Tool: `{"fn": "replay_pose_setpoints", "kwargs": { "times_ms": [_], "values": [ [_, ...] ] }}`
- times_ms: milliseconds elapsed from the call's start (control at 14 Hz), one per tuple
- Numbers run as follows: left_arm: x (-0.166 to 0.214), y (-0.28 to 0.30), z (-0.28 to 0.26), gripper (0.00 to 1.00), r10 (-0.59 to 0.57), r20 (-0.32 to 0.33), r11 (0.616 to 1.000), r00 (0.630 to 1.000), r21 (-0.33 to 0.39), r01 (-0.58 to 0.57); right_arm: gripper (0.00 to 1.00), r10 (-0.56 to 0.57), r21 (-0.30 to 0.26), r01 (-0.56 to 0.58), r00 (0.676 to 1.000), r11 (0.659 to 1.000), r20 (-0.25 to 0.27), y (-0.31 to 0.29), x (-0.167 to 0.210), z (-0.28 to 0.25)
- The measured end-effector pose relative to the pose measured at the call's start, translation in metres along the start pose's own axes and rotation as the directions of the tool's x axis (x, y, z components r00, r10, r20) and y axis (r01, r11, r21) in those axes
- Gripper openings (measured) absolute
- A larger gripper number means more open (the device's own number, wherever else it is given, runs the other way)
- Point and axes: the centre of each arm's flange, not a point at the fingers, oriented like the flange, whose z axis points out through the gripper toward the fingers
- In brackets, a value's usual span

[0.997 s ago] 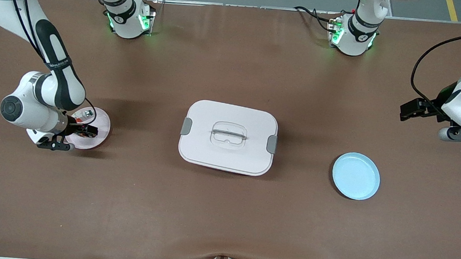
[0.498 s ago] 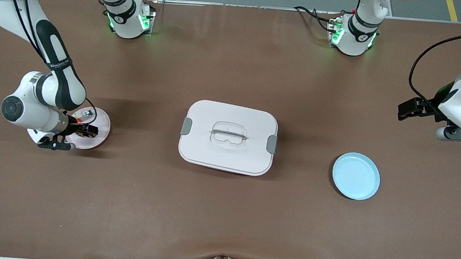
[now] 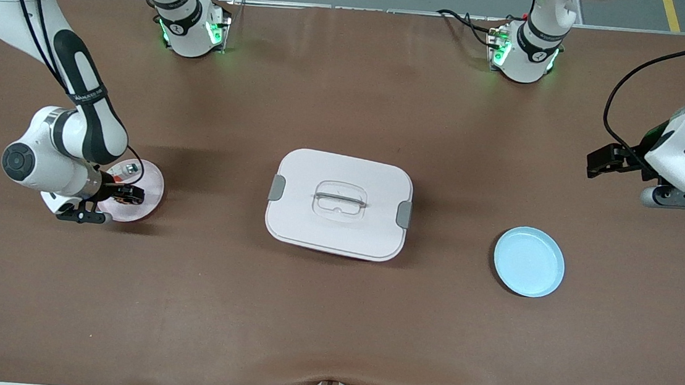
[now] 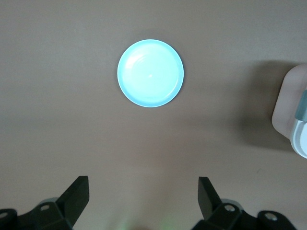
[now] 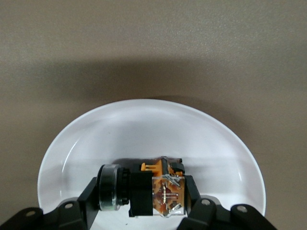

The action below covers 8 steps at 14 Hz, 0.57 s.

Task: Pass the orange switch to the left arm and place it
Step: 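Close the right gripper on the black-and-orange switch, then lift the switch with the right gripper while the left gripper approaches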

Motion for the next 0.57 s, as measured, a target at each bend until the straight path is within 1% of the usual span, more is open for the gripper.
{"fn": "replay_pose_setpoints", "kwargs": {
  "times_ms": [71,214,356,427,569],
  "values": [
    [-0.001,0.001,-0.001,1.0,0.003,-0.002,1.0,1.0,0.0,-0.003,0.72,0.006,0.009,-0.006,1.0,1.0,0.011,-0.001,0.0,-0.001],
    [-0.003,0.006,-0.006,1.0,0.011,-0.01,1.0,1.0,0.0,-0.011,0.72,0.03,0.05,-0.032,0.998,0.998,0.047,-0.005,0.003,-0.008],
    [-0.007,0.02,-0.011,1.0,0.036,-0.022,0.999,0.999,-0.002,-0.036,0.72,0.043,0.069,-0.049,0.996,0.996,0.078,-0.012,0.008,-0.022],
    [-0.01,0.03,-0.014,1.0,0.05,-0.031,0.999,0.998,-0.013,-0.051,0.72,0.061,0.07,-0.067,0.994,0.995,0.09,-0.017,0.011,-0.031],
    [-0.016,0.058,-0.022,1.0,0.041,-0.053,0.996,0.998,-0.072,-0.045,0.72,0.108,0.064,-0.116,0.988,0.991,0.11,-0.037,0.013,-0.051]
  ]
}}
